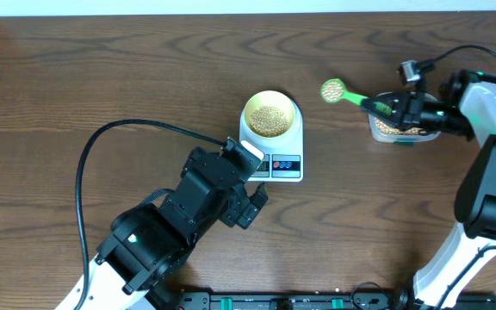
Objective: Scoop item into bowl and weigh 50g on scale
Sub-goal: 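Carry the filled scoop with the right gripper over the yellow bowl, then tip the scoop with the right gripper to pour soybeans into bowl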
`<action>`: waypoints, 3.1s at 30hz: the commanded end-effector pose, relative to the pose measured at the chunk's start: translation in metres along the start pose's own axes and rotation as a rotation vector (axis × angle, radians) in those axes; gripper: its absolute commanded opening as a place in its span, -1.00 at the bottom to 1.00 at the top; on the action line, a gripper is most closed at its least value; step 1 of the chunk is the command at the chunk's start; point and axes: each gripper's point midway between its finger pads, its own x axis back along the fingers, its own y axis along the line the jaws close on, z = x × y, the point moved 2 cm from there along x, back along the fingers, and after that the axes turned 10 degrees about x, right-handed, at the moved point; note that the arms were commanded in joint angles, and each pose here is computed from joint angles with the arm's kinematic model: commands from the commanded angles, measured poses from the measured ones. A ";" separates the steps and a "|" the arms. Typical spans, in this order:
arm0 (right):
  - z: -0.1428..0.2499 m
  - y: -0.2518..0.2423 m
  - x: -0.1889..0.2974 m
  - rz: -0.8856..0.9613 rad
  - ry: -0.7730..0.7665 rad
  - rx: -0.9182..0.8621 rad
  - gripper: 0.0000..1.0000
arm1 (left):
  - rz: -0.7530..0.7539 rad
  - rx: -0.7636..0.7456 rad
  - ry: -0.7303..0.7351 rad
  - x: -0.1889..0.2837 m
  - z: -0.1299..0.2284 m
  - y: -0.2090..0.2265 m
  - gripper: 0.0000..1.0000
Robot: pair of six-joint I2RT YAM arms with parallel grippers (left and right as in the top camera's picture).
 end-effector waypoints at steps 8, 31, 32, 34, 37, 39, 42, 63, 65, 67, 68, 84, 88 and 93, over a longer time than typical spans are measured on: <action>0.010 0.008 -0.055 -0.096 0.107 0.037 -0.98 | -0.010 -0.005 -0.037 0.008 -0.011 0.003 0.96; 0.016 -0.032 -0.109 0.301 0.403 0.155 -0.98 | -0.009 -0.005 -0.038 0.008 -0.011 0.003 0.96; 0.013 -0.033 -0.110 0.305 0.395 0.157 -0.98 | -0.009 -0.005 -0.038 0.008 -0.011 0.003 0.96; 0.009 -0.034 -0.111 0.307 0.382 0.169 -0.98 | -0.009 -0.005 -0.038 0.008 -0.011 0.003 0.96; 0.007 -0.036 -0.111 0.318 0.380 0.189 -0.97 | -0.009 -0.005 -0.038 0.008 -0.011 0.003 0.95; 0.007 -0.040 -0.111 0.348 0.390 0.200 -0.97 | -0.009 -0.005 -0.038 0.008 -0.011 0.003 0.96; 0.010 -0.046 -0.116 0.399 0.424 0.257 -0.98 | -0.009 -0.005 -0.038 0.008 -0.011 0.003 0.96; -0.005 -0.011 -0.141 0.688 0.658 0.581 -0.97 | -0.009 -0.005 -0.038 0.008 -0.011 0.003 0.96; -0.007 -0.008 -0.143 0.718 0.671 0.603 -0.97 | -0.010 -0.005 -0.037 0.008 -0.011 0.003 0.96; -0.009 -0.006 -0.143 0.750 0.681 0.625 -0.97 | -0.009 -0.005 -0.038 0.008 -0.011 0.003 0.96; -0.010 -0.004 -0.144 0.758 0.684 0.635 -0.98 | -0.009 -0.005 -0.038 0.008 -0.011 0.003 0.96; -0.008 0.021 -0.163 0.866 0.767 0.795 -0.98 | -0.009 -0.005 -0.038 0.008 -0.011 0.003 0.96; -0.001 0.022 -0.168 0.899 0.802 0.824 -0.98 | -0.009 -0.005 -0.038 0.008 -0.011 0.003 0.96; 0.002 0.023 -0.170 0.904 0.812 0.828 -0.98 | -0.009 -0.005 -0.038 0.008 -0.011 0.003 0.96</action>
